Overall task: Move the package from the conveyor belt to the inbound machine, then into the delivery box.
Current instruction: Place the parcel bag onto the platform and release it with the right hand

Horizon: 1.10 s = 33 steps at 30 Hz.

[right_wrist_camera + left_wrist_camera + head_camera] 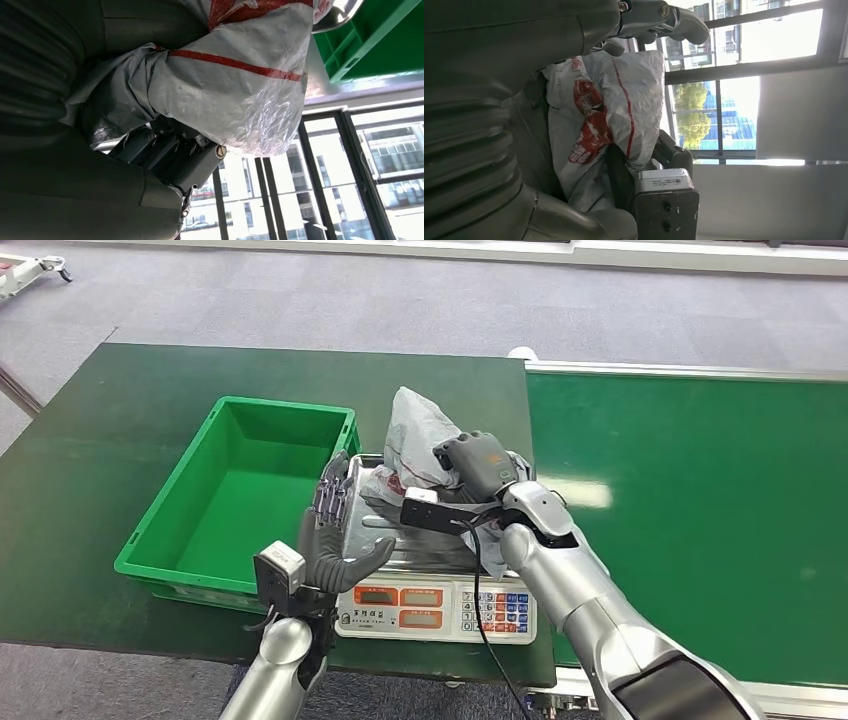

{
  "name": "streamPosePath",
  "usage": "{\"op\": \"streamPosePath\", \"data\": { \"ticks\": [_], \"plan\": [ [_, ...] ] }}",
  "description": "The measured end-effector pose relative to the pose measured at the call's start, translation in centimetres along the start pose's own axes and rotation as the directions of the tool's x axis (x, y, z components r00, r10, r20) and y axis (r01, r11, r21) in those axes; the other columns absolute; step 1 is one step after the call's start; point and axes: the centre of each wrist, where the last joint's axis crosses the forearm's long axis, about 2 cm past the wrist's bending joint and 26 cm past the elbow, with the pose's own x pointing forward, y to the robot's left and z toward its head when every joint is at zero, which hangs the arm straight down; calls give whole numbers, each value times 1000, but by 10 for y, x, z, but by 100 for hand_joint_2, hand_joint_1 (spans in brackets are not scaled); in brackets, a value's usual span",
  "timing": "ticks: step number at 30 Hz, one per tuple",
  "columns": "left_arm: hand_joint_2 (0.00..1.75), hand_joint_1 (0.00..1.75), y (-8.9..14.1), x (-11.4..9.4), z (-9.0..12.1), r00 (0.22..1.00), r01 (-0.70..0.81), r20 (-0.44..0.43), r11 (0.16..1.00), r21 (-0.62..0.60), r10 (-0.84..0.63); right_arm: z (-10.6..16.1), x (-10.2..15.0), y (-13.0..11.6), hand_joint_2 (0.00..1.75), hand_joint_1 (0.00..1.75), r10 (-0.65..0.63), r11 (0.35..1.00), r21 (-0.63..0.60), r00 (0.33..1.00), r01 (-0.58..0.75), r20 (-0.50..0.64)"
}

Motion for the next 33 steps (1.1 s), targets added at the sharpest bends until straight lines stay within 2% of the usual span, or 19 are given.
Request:
{"op": "streamPosePath", "data": {
  "ticks": [5,8,10,14,16,18,20,23,24,25,27,28,29,30,32,33],
  "plan": [
    [175,0,0,-1,-1,1000,0,-3,1000,-5,0,-1,2,4,175,175,-13,1000,24,1000,13,1],
    [175,0,0,-1,-2,1000,0,0,1000,-10,0,-1,5,7,175,175,-66,997,48,998,66,7],
    [175,0,0,0,-3,1000,-3,2,1000,-16,3,-1,7,10,175,175,-155,984,91,987,152,33],
    [175,0,-2,1,-7,1000,-7,9,999,-33,7,0,12,15,175,175,-373,918,197,917,344,140],
    [175,0,-2,1,-8,1000,-5,12,999,-35,5,0,14,14,175,175,-346,929,188,928,318,137],
    [175,0,-1,1,-8,1000,2,13,999,-33,-2,-1,16,10,175,175,-207,972,130,975,195,86],
    [175,0,0,1,-7,1000,9,14,999,-32,-9,-2,17,5,175,175,-97,993,69,994,93,50],
    [175,0,1,2,-7,1000,15,18,999,-32,-14,-1,17,2,175,175,-94,996,-1,994,94,50],
    [175,0,1,2,-7,1000,18,19,999,-31,-17,0,17,1,175,162,-99,994,-31,994,101,51],
    [175,0,1,3,-7,1000,21,20,999,-30,-20,1,17,-1,175,132,-96,993,-60,994,99,49],
    [175,0,2,3,-6,999,27,20,999,-28,-26,2,17,-6,175,52,-63,992,-112,998,66,30],
    [175,0,2,3,-5,999,29,20,999,-27,-28,3,16,-9,175,24,-39,990,-132,999,40,15],
    [175,0,2,3,-4,999,30,20,999,-26,-30,3,16,-11,175,10,-14,989,-148,1000,14,-4],
    [175,0,2,3,-3,999,32,20,999,-25,-32,4,16,-14,175,7,7,987,-162,1000,-10,-22],
    [175,0,3,4,-2,999,35,21,999,-23,-35,5,16,-17,87,0,34,982,-181,998,-42,-49],
    [175,0,3,4,-2,999,37,21,999,-22,-36,5,15,-17,87,0,41,981,-188,998,-51,-56]
  ]
}}
